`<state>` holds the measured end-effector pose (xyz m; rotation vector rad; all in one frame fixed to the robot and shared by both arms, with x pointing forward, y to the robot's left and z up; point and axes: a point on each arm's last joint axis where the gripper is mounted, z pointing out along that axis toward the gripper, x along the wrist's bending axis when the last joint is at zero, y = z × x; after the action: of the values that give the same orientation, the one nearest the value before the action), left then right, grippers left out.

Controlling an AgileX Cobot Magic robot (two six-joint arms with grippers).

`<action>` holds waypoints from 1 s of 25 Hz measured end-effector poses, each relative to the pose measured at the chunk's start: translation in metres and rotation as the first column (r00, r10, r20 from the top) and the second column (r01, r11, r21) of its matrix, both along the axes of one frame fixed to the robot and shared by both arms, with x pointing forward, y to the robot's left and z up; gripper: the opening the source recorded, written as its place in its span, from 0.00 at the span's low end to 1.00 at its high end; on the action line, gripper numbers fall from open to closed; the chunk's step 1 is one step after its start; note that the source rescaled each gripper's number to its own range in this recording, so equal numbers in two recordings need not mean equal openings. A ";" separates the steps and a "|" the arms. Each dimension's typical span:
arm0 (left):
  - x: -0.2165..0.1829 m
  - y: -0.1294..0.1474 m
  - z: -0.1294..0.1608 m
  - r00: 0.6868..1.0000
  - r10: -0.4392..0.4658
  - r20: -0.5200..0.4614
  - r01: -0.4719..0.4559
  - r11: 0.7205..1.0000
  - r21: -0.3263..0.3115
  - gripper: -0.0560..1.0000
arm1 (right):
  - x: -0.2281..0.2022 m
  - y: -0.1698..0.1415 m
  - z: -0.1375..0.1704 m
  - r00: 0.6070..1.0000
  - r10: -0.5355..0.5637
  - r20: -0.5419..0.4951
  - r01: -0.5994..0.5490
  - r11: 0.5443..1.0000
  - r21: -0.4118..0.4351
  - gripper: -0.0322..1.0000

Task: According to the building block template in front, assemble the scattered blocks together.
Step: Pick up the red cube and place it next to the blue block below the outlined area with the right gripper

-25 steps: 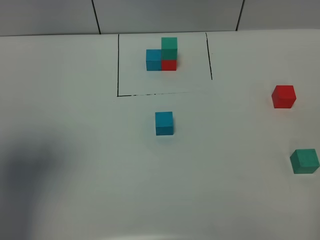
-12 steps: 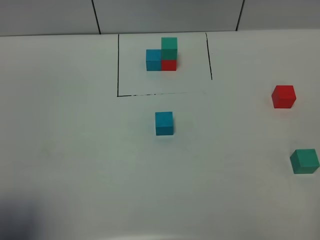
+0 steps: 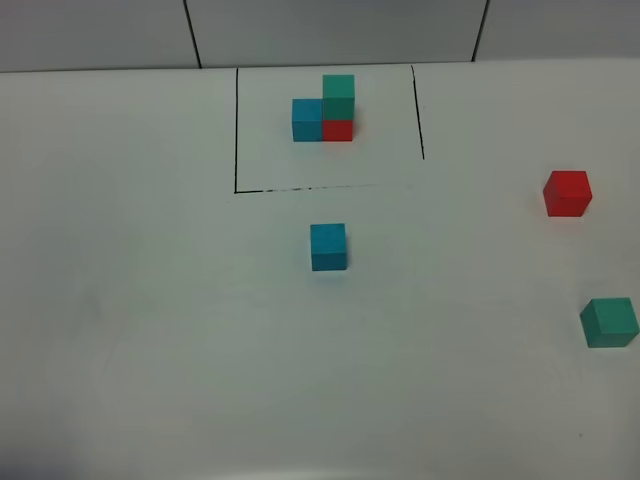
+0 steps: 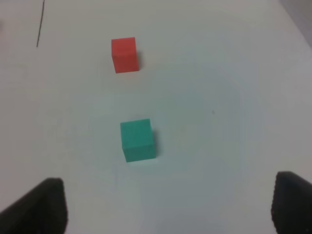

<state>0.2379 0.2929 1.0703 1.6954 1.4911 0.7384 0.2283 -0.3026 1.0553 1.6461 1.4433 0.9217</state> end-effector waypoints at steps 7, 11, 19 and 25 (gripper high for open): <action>-0.014 0.000 -0.020 1.000 -0.009 0.023 0.010 1.000 -0.009 0.78 | 0.000 0.000 0.000 1.000 0.001 0.000 -0.001 1.000 0.002 0.72; -0.012 0.000 -0.026 1.000 -0.010 -0.003 0.010 1.000 -0.005 0.78 | 0.000 0.000 0.000 1.000 0.001 0.000 -0.001 1.000 0.002 0.72; -0.012 0.002 -0.026 1.000 0.007 -0.003 -0.007 1.000 0.000 0.78 | 0.000 0.000 0.000 1.000 0.001 0.000 -0.001 1.000 0.002 0.72; -0.012 0.002 -0.026 1.000 0.009 -0.003 -0.009 1.000 -0.002 0.78 | 0.000 0.000 0.000 1.000 0.002 0.000 -0.002 1.000 0.003 0.72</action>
<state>0.2257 0.2944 1.0440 1.6907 1.5016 0.7393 0.2283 -0.3023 1.0553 1.6473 1.4444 0.9259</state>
